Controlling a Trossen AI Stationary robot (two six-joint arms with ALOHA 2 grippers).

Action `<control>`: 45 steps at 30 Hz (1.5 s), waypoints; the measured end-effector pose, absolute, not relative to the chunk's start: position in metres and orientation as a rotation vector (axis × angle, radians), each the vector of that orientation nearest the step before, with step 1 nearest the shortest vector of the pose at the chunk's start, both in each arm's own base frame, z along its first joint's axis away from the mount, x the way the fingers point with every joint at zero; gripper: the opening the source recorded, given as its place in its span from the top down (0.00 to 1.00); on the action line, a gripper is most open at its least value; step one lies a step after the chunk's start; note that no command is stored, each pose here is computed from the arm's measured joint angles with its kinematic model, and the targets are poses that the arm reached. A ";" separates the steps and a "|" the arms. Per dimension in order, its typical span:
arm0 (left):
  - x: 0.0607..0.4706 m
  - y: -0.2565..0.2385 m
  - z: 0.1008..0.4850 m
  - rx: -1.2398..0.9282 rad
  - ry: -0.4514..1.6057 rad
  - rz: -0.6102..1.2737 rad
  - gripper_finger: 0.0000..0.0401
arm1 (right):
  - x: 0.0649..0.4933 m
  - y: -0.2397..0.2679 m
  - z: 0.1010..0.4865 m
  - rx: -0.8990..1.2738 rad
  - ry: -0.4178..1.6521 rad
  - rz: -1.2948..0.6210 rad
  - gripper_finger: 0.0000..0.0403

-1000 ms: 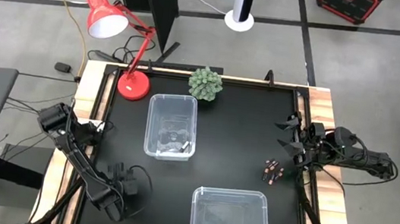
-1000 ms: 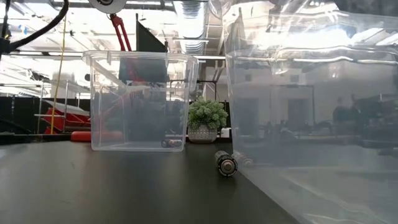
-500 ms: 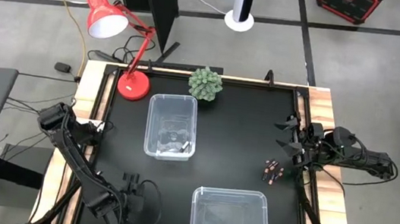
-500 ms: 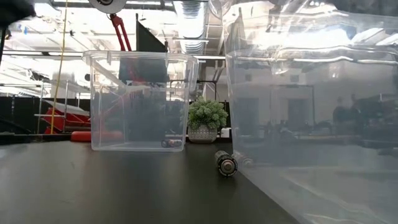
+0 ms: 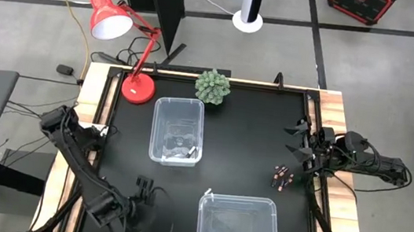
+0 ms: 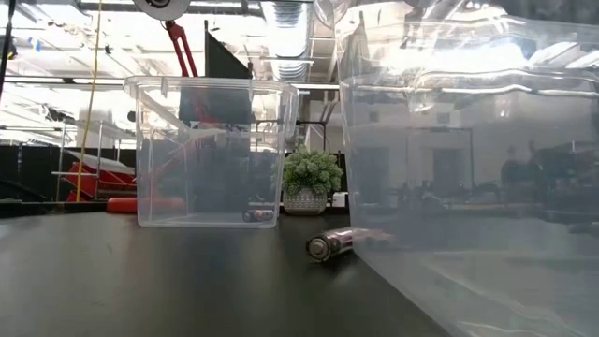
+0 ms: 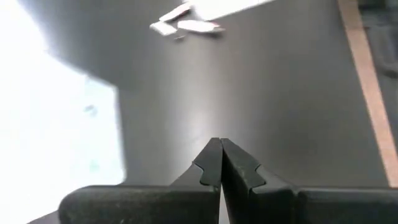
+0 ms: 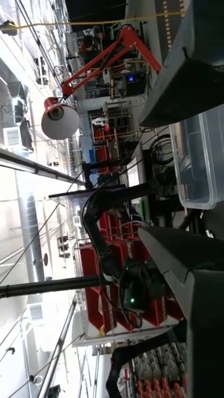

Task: Sort batteries
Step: Put the silver battery into the top transparent bin

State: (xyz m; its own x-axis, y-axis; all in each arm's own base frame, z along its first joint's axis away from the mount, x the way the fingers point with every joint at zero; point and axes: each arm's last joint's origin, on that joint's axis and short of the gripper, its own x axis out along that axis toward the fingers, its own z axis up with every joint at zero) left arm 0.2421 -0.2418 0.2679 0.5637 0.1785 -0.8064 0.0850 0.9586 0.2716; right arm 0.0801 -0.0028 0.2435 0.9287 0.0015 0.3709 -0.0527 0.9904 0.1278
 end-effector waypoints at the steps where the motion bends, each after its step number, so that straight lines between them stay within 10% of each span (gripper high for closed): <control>1: 0.244 -0.237 0.268 0.295 0.978 0.092 0.99 | 0.080 -0.003 0.243 0.138 -0.379 0.028 0.28; 15: 0.211 -0.204 0.211 -0.001 1.464 0.400 0.98 | 0.080 -0.003 0.243 0.153 -0.378 0.031 0.28; 28: 0.168 -0.218 0.195 -0.086 1.522 0.579 0.62 | 0.080 -0.003 0.243 0.150 -0.378 0.030 0.28; 45: 0.135 -0.182 0.171 -0.466 1.582 0.916 0.61 | 0.080 -0.003 0.244 0.153 -0.379 0.031 0.28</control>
State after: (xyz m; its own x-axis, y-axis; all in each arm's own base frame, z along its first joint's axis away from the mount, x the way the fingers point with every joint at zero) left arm 0.1349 -0.1816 0.1710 -0.2304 0.1902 -0.9543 -0.7329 0.6113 0.2988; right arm 0.0801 -0.0028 0.2435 0.9285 0.0019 0.3713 -0.0592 0.9879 0.1431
